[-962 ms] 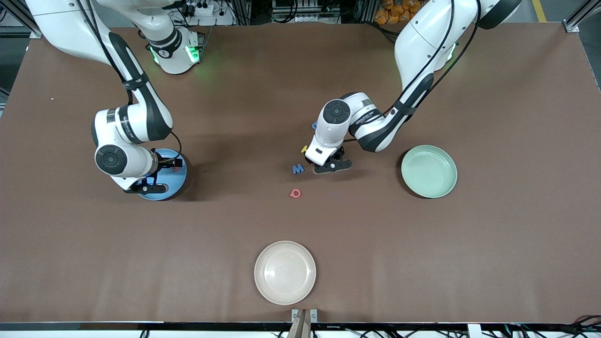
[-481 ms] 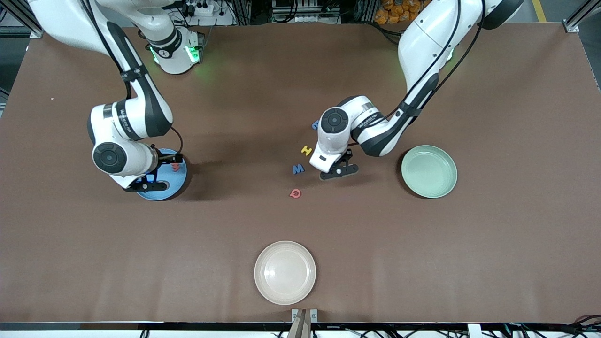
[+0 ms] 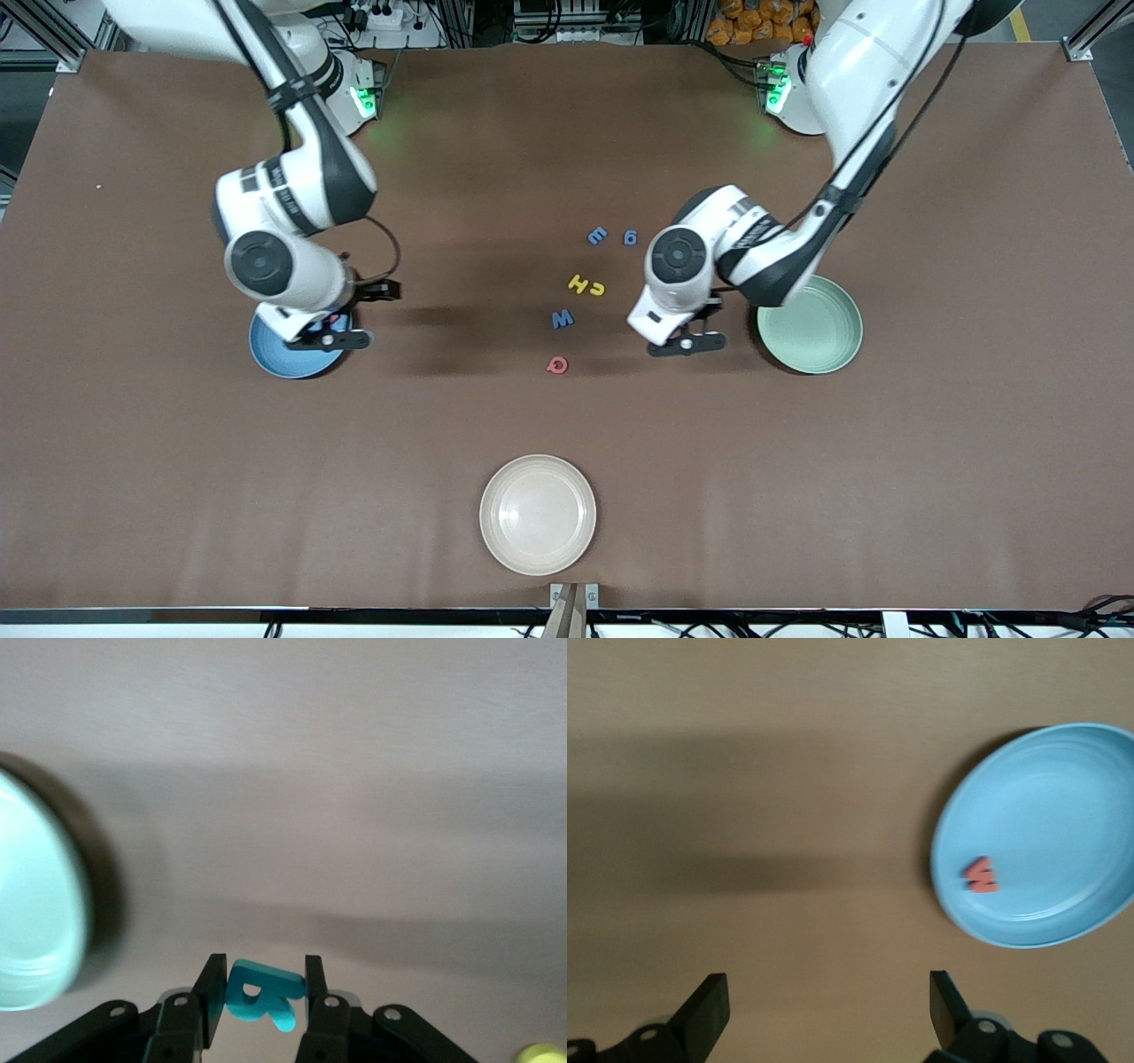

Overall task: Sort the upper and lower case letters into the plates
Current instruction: 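Drop the cyan R into the green plate while the right gripper reaches the letters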

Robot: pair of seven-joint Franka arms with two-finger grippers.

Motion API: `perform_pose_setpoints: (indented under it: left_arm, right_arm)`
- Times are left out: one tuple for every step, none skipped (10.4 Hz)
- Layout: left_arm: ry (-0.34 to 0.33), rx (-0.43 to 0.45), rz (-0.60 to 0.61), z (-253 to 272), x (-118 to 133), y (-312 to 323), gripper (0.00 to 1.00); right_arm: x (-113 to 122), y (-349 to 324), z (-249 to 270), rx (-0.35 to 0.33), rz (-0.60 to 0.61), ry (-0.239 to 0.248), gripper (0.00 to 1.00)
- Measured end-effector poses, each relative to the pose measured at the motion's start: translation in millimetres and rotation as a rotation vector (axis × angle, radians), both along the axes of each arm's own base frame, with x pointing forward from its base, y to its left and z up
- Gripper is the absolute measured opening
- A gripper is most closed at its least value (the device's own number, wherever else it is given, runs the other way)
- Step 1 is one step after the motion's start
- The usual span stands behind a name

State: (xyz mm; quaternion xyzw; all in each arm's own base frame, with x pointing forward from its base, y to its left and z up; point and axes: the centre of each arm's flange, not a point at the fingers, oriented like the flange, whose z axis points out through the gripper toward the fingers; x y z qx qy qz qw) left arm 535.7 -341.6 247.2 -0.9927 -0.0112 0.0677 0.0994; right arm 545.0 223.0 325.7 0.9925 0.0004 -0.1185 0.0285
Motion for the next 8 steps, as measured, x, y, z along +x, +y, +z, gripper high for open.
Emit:
perform_pose_setpoints:
  left_arm:
    - [0.019,0.009,-0.034,7.7,7.0,21.5,0.4]
    - [0.04,0.012,-0.064,9.0,12.4,46.5,0.4]
    - [0.065,0.013,-0.094,7.0,15.9,74.8,0.4]
    - [0.083,0.005,-0.122,3.9,19.6,106.2,0.4]
    - [0.084,-0.022,-0.154,-0.8,24.6,142.7,0.4]
    - [0.075,-0.054,-0.179,-8.6,27.5,181.8,0.4]
    - [0.06,-0.088,-0.19,-20.4,25.6,217.2,0.4]
    - [0.048,-0.116,-0.195,-32.9,19.9,243.3,0.4]
  right_arm:
    - [-7.0,30.3,1.8,0.009,-0.012,-0.035,1.0]
    - [-14.3,56.2,0.2,0.02,-0.02,-0.065,1.0]
    - [-22.2,81.2,-3.9,0.033,-0.027,-0.091,1.0]
    - [-30.3,105.3,-8.5,0.047,-0.039,-0.12,1.0]
    - [-40.3,129.8,-14.4,0.057,-0.051,-0.145,1.0]
    - [-50.3,151.9,-20.3,0.059,-0.061,-0.159,1.0]
    - [-61.0,173.7,-28.4,0.057,-0.076,-0.163,1.0]
    - [-71.5,194.6,-38.9,0.043,-0.105,-0.167,1.0]
